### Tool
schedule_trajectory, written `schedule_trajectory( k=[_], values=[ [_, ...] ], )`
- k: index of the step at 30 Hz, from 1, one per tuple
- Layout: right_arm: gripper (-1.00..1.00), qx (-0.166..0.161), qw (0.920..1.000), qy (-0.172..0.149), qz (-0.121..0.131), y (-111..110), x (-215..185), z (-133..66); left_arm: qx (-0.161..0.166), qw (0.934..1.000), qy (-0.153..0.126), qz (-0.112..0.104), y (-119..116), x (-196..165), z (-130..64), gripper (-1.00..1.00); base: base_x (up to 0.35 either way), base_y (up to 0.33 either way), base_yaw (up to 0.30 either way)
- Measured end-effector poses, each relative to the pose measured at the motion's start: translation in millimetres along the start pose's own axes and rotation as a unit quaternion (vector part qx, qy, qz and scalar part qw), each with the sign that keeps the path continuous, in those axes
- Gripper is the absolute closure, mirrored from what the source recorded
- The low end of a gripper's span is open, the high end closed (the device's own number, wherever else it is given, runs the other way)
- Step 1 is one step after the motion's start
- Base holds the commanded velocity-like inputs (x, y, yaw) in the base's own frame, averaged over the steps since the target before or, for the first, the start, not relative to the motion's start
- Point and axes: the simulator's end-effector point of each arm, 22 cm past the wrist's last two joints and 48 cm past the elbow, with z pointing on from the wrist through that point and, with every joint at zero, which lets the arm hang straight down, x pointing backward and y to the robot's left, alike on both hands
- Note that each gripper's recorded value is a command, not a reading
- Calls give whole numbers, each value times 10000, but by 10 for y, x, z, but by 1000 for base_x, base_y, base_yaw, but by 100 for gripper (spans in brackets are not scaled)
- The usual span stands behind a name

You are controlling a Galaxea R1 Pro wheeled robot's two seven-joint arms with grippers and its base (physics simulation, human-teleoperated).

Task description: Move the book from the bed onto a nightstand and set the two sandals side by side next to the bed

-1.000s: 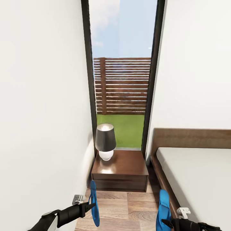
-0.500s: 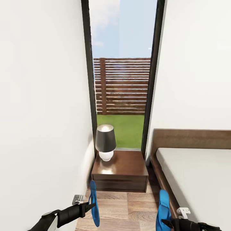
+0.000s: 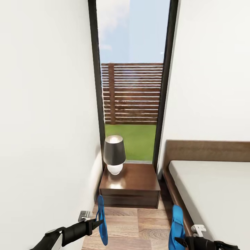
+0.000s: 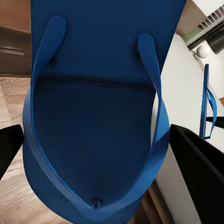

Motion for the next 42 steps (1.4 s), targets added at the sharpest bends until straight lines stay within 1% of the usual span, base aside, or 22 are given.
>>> schedule_trajectory(
  k=[13, 26, 42],
  values=[
    [100, 0, 10000, 2, 1, 51, -18, -98, 1, 10000, 0, -2, -86, -31, -66, 100, 0, 0, 0],
    [100, -6, 10000, 3, 0, 54, -17, -98, 2, 10000, 2, -10, -86, -26, -65, 100, 0, 0, -11],
    [100, -4, 10000, -3, -5, 54, -22, -102, 3, 10000, -2, -5, -90, -32, -65, 100, 0, 0, -259]
  ],
)
